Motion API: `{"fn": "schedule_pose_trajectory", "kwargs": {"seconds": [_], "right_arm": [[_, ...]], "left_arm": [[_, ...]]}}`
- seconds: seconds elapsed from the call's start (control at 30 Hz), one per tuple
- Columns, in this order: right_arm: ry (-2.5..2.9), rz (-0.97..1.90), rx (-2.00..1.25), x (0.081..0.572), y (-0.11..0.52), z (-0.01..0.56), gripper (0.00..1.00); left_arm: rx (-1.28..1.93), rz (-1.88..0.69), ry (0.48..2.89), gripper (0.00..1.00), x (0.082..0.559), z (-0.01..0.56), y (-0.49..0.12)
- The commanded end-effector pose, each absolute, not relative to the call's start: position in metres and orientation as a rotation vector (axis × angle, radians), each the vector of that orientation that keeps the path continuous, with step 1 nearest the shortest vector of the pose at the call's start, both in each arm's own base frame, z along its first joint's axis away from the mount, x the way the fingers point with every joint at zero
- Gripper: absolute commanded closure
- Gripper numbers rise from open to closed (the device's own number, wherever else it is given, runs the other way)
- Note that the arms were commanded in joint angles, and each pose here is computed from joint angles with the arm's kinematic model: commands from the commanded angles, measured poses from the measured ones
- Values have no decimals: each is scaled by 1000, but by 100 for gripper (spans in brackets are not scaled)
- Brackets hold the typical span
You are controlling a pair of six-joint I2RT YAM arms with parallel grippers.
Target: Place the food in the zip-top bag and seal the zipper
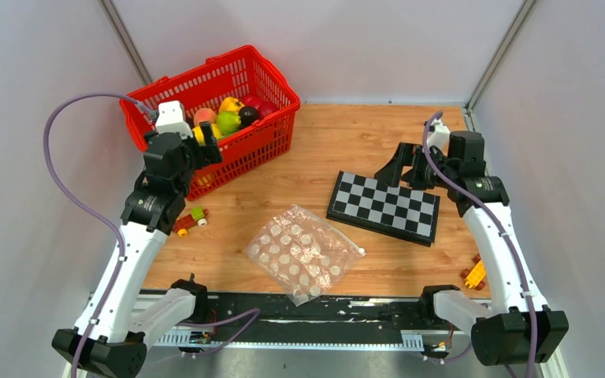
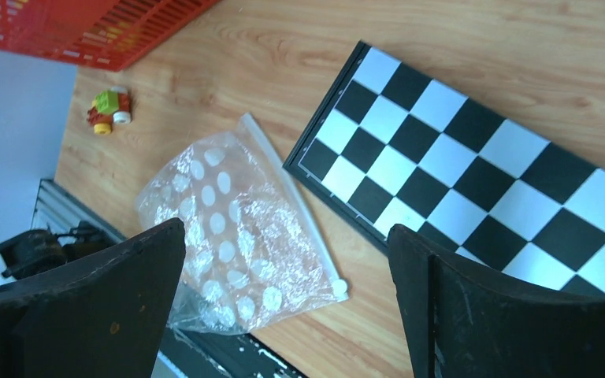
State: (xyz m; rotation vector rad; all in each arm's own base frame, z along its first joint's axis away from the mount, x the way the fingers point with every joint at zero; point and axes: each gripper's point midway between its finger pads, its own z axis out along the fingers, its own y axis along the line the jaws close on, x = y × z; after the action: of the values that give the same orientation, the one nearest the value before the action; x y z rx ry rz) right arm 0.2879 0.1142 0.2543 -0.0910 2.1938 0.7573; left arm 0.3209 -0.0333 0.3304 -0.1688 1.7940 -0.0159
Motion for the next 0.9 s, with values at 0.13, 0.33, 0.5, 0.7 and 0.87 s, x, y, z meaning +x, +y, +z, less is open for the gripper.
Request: {"fn": "schedule_pose_trajectory", "kwargs": {"seconds": [0.13, 0.33, 0.5, 0.7, 0.87], "right_arm": [[2173, 928, -217, 254, 146, 244, 0], [2241, 1000, -287, 235, 178, 211, 9], [2342, 975, -367, 217, 212, 183, 14], [2457, 931, -274, 211, 221, 153, 19], [2499, 963, -284, 199, 235, 138, 24]], "left_arm": [[-167, -194, 1749, 0, 301, 336, -51], [-153, -455, 1593, 0, 273, 342, -76], [-3, -567, 1694, 0, 256, 326, -103], [146, -650, 1851, 0, 229, 282, -121], [228, -656, 1916, 0, 208, 264, -123]]}}
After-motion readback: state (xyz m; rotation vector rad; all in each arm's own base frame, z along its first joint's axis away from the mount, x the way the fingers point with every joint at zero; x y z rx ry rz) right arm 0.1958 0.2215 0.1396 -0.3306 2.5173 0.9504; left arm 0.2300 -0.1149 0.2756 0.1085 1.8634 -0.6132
